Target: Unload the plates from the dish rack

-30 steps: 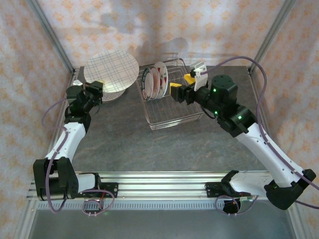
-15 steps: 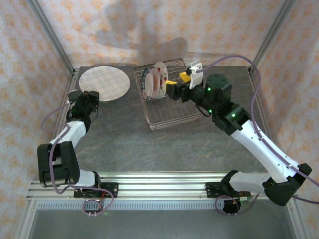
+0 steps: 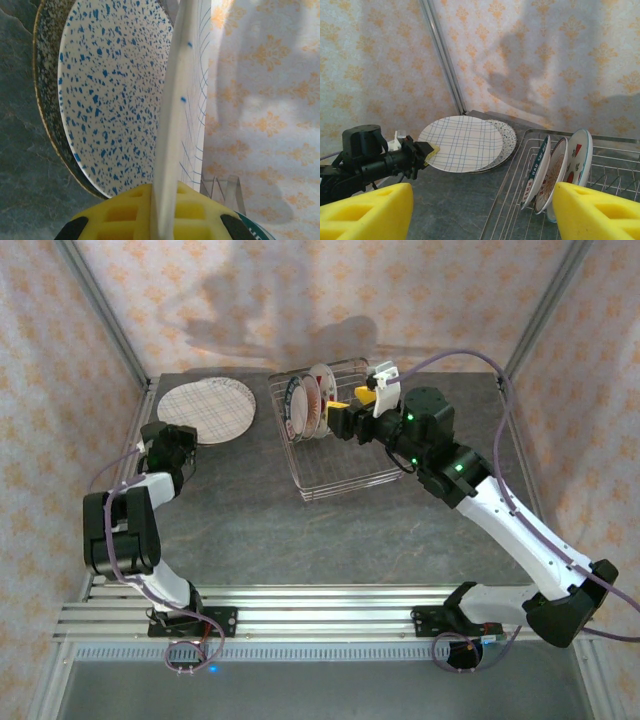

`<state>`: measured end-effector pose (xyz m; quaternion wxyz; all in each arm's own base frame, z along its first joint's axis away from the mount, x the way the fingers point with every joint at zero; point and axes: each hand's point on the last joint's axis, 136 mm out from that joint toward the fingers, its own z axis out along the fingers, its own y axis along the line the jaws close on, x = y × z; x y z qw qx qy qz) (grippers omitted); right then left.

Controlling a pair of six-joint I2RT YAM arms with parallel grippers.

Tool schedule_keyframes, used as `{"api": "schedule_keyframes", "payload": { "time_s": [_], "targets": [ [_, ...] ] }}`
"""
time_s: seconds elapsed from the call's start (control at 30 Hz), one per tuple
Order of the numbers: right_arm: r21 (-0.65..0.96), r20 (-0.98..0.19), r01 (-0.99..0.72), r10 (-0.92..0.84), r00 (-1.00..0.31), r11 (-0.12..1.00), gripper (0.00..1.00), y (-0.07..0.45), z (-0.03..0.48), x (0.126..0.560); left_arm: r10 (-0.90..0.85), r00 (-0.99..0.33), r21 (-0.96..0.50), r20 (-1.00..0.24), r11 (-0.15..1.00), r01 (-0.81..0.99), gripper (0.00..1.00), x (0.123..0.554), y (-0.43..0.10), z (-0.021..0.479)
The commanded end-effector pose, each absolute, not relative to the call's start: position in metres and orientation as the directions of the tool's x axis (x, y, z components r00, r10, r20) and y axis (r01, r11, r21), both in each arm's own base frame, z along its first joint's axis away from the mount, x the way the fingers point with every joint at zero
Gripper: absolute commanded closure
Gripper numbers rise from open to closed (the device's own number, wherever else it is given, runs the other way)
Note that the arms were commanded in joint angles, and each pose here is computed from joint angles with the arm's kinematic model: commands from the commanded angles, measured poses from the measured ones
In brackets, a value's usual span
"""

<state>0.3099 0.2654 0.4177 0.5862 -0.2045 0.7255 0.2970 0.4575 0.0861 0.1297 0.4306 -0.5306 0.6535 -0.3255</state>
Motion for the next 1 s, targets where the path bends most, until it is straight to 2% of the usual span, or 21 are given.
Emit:
{"api": "schedule_keyframes", "payload": {
  "time_s": [0.0, 0.97],
  "targets": [
    [0.199, -0.976, -0.639, 0.090, -0.199, 0.743, 0.27, 0.265, 0.432, 0.311, -0.958, -0.030, -0.920, -0.286, 0.284, -0.269, 1.00, 0.482, 0.098, 0.174],
    [0.200, -0.973, -0.639, 0.076, -0.217, 0.742, 0.27, 0.272, 0.430, 0.318, -0.967, -0.069, -0.921, -0.245, 0.254, -0.296, 1.00, 0.517, 0.109, 0.132]
  ]
}}
